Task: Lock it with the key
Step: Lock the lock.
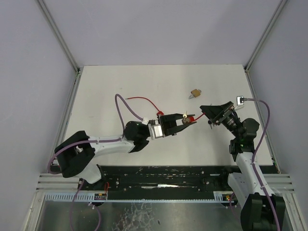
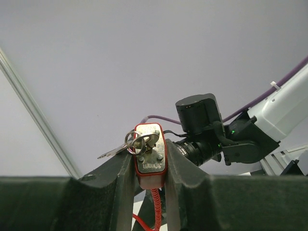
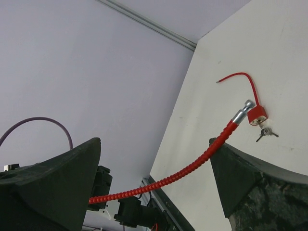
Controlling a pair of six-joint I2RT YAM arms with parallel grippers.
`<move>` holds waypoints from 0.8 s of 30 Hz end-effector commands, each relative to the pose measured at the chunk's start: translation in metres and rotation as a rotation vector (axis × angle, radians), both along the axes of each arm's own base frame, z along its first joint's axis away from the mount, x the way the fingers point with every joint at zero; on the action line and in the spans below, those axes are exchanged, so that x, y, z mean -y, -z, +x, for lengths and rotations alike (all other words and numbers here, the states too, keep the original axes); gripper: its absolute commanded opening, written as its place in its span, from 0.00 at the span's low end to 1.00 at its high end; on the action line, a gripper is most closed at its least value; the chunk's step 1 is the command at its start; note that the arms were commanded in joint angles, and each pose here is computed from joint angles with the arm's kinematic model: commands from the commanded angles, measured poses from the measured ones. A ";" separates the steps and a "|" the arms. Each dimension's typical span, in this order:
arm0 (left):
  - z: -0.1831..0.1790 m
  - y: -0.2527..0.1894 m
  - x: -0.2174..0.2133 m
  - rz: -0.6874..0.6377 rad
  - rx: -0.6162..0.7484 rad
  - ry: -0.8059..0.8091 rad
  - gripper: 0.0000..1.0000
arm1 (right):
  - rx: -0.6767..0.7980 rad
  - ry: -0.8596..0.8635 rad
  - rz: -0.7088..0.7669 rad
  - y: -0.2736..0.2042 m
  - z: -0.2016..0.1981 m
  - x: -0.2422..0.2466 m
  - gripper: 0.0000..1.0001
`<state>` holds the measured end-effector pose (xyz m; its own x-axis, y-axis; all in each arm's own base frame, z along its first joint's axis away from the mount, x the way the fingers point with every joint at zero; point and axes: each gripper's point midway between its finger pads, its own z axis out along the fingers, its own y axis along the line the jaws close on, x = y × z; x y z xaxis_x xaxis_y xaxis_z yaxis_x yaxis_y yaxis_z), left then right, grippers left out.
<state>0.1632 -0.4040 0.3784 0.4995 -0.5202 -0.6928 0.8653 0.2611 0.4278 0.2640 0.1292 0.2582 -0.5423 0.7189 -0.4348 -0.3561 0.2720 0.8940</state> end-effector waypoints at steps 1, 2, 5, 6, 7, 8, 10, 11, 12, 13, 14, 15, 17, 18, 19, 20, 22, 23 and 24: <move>0.000 -0.038 -0.011 -0.156 0.061 -0.051 0.00 | 0.124 -0.005 0.013 -0.026 -0.009 0.000 1.00; 0.001 -0.040 -0.010 -0.162 0.061 -0.051 0.00 | 0.124 -0.005 0.015 -0.026 -0.009 0.000 1.00; 0.000 -0.039 -0.006 -0.162 0.055 -0.047 0.00 | 0.139 0.010 0.018 -0.029 -0.007 0.002 1.00; 0.000 -0.038 -0.005 -0.159 0.054 -0.045 0.00 | 0.143 0.019 0.021 -0.030 -0.006 0.004 1.00; -0.001 -0.036 -0.005 -0.155 0.052 -0.042 0.00 | 0.150 0.025 0.021 -0.031 -0.006 0.005 1.00; -0.003 -0.034 -0.004 -0.150 0.053 -0.033 0.00 | 0.156 0.031 0.023 -0.032 -0.005 0.007 1.00; -0.005 -0.030 -0.003 -0.138 0.051 -0.026 0.00 | 0.163 0.043 0.025 -0.034 -0.004 0.009 1.00; -0.006 -0.027 -0.003 -0.133 0.047 -0.022 0.00 | 0.160 0.049 0.027 -0.034 -0.003 0.011 1.00; -0.007 -0.025 -0.002 -0.128 0.044 -0.018 0.00 | 0.152 0.054 0.031 -0.033 -0.002 0.012 0.98; -0.006 -0.023 -0.002 -0.124 0.039 -0.018 0.00 | 0.149 0.055 0.035 -0.034 -0.001 0.012 0.96; -0.006 -0.020 -0.001 -0.118 0.030 -0.014 0.00 | 0.152 0.054 0.036 -0.035 -0.001 0.012 0.94; -0.006 -0.018 -0.001 -0.114 0.026 -0.012 0.00 | 0.157 0.051 0.035 -0.036 -0.001 0.012 0.92; -0.006 -0.014 0.001 -0.106 0.013 -0.006 0.00 | 0.164 0.046 0.030 -0.036 -0.001 0.012 0.86; -0.005 -0.012 0.001 -0.104 0.002 -0.007 0.00 | 0.174 0.045 0.026 -0.037 -0.002 0.012 0.82; -0.004 -0.010 0.001 -0.103 -0.006 -0.008 0.00 | 0.186 0.042 0.017 -0.038 -0.002 0.011 0.78; -0.003 -0.009 0.002 -0.100 -0.015 -0.009 0.00 | 0.189 0.041 0.011 -0.037 -0.002 0.011 0.75; -0.001 -0.005 0.002 -0.098 -0.036 -0.013 0.00 | 0.211 0.047 -0.013 -0.037 -0.002 0.011 0.59; 0.000 -0.004 0.001 -0.097 -0.049 -0.011 0.00 | 0.214 0.049 -0.019 -0.037 -0.002 0.011 0.46; 0.000 -0.003 0.001 -0.096 -0.062 -0.010 0.00 | 0.225 0.050 -0.032 -0.037 -0.002 0.011 0.35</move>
